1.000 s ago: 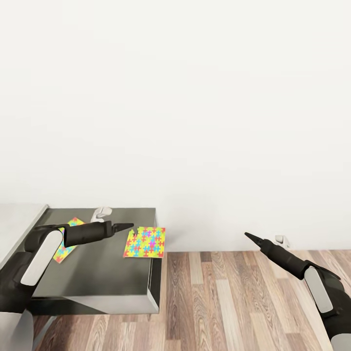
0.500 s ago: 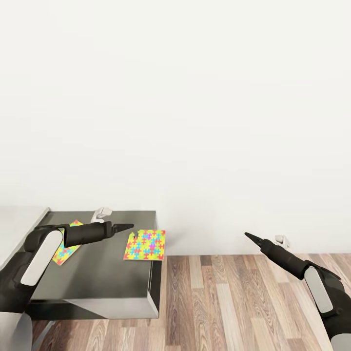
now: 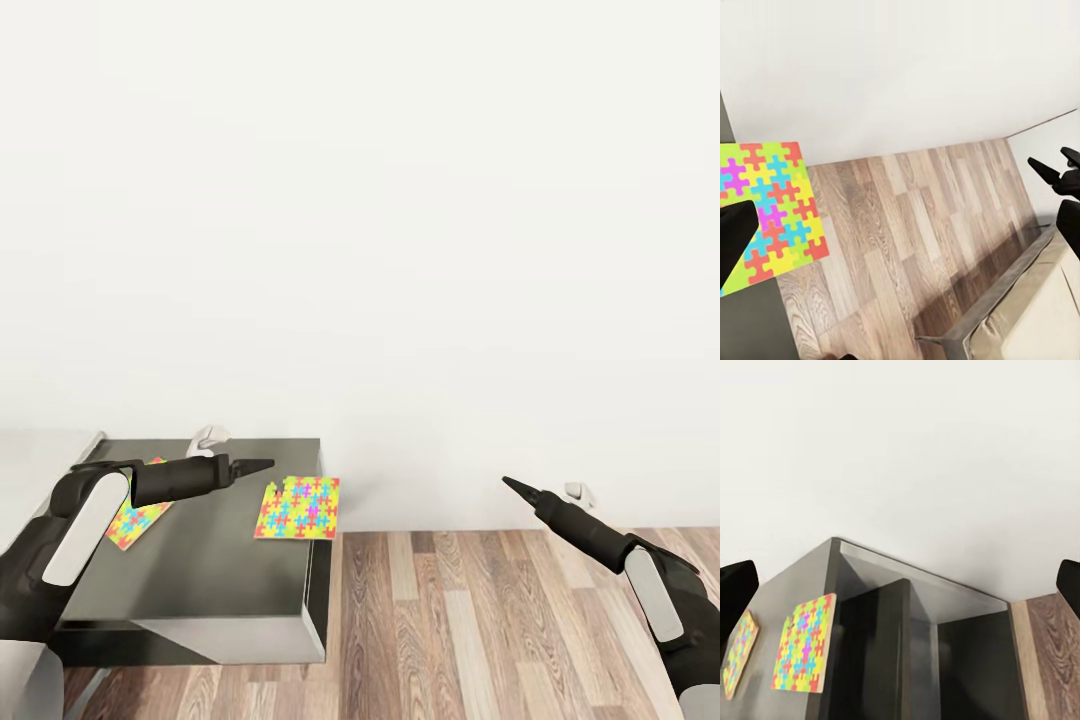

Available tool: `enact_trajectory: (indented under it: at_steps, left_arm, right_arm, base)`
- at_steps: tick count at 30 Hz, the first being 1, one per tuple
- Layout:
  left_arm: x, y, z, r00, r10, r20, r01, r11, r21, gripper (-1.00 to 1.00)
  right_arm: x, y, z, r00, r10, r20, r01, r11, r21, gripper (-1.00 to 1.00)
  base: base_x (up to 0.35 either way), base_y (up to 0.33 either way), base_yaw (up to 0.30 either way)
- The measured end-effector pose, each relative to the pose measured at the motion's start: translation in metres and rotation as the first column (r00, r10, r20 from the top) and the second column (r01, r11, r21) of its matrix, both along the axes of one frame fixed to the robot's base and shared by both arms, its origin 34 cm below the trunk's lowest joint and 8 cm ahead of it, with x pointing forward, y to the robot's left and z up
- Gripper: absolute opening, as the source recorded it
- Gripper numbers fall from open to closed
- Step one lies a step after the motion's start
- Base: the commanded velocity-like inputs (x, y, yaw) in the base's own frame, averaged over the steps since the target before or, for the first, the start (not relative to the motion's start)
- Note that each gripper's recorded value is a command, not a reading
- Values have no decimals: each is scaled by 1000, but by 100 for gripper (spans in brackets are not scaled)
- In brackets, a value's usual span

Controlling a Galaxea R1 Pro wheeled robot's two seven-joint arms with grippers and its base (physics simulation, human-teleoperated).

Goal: Put all the toys in the child's room - the three board games (two on the bed and one on the table), the two jigsaw puzzles on the table, and the tennis ball on the table - inside the toy box on the table in the child's room.

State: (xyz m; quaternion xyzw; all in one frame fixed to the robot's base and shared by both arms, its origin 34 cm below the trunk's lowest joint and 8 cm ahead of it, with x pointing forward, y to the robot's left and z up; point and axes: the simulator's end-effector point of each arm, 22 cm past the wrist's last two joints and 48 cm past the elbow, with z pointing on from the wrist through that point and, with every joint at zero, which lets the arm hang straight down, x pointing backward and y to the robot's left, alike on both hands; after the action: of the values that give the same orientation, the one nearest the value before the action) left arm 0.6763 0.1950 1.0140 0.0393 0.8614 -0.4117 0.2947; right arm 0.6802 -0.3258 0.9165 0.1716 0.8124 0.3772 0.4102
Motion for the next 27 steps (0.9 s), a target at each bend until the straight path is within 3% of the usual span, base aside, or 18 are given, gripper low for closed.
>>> enact_trajectory:
  at_steps: [27]
  left_arm:
    - [-1,-2,26,999,-2,45,2,1000,-5,100]
  right_arm:
    - [3,0,26,999,1,45,-1,1000,-1,100]
  base:
    - [0,0,0]
